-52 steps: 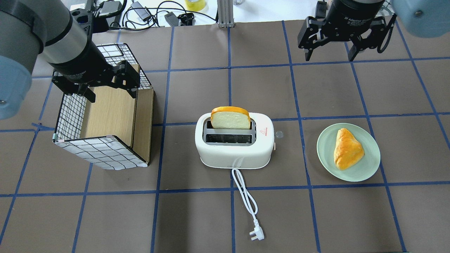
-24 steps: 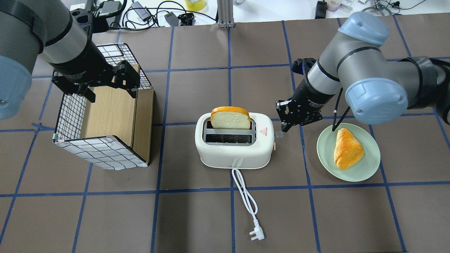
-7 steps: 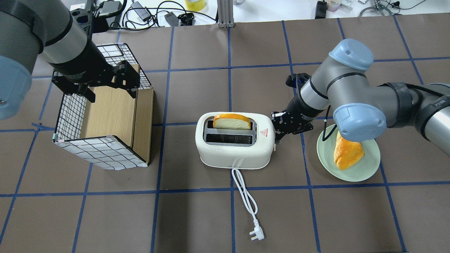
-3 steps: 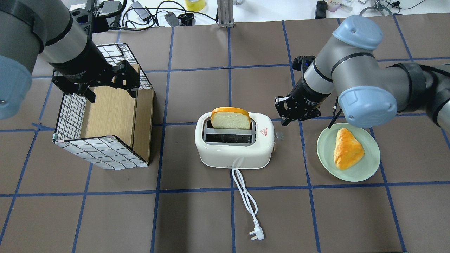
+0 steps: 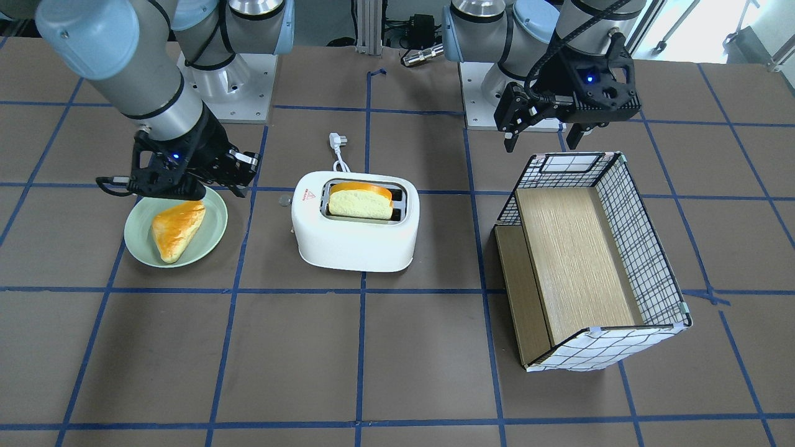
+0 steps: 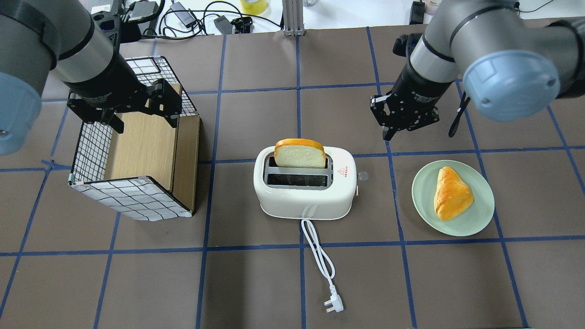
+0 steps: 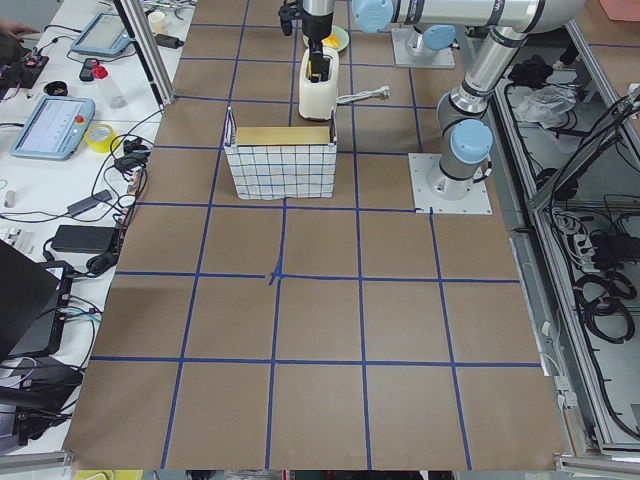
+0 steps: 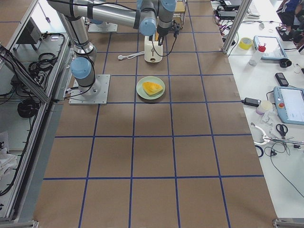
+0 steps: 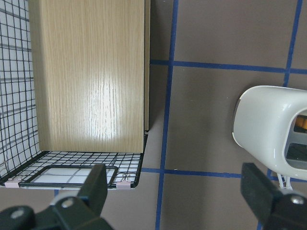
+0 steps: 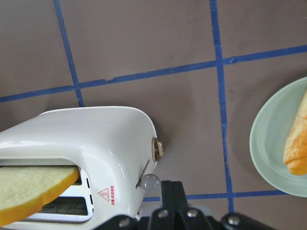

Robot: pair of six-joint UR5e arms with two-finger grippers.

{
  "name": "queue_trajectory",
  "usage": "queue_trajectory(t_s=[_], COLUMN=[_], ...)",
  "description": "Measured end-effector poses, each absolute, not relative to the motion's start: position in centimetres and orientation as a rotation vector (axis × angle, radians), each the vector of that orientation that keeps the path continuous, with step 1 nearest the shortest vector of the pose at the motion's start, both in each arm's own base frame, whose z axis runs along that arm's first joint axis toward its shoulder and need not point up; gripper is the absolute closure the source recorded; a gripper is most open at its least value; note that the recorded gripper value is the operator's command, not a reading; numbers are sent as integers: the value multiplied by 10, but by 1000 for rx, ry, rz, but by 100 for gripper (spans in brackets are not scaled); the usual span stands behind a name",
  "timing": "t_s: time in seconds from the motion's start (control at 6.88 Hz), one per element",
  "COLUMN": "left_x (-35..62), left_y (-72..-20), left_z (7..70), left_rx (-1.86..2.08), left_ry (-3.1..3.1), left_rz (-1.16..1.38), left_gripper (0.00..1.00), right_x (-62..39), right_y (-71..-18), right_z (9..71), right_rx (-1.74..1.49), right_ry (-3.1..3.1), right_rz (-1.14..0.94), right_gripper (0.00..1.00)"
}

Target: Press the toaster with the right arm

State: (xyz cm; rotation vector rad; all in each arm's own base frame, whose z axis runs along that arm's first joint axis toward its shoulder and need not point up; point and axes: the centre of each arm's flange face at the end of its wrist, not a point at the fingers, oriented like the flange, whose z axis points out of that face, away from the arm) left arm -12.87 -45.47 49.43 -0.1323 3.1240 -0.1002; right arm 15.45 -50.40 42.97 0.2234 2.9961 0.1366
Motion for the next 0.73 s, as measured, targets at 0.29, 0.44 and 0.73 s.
queue_trajectory(t_s=[0.29, 0.44, 0.73], left_x=[-129, -129, -129], left_y=[-455, -455, -455], left_z=[494, 494, 494], left_rx=[-133, -132, -132], left_ry=[3125, 3124, 3125], left_rz=[-100, -100, -100], left_gripper=[0, 0, 0], right_x=[146, 143, 140], right_y=[-511, -513, -523], right_z=[489, 501, 508], right_rx=[223, 217, 197], right_ry=[3084, 3109, 3137], right_rz=[67, 23, -103], right_gripper=[50, 17, 0])
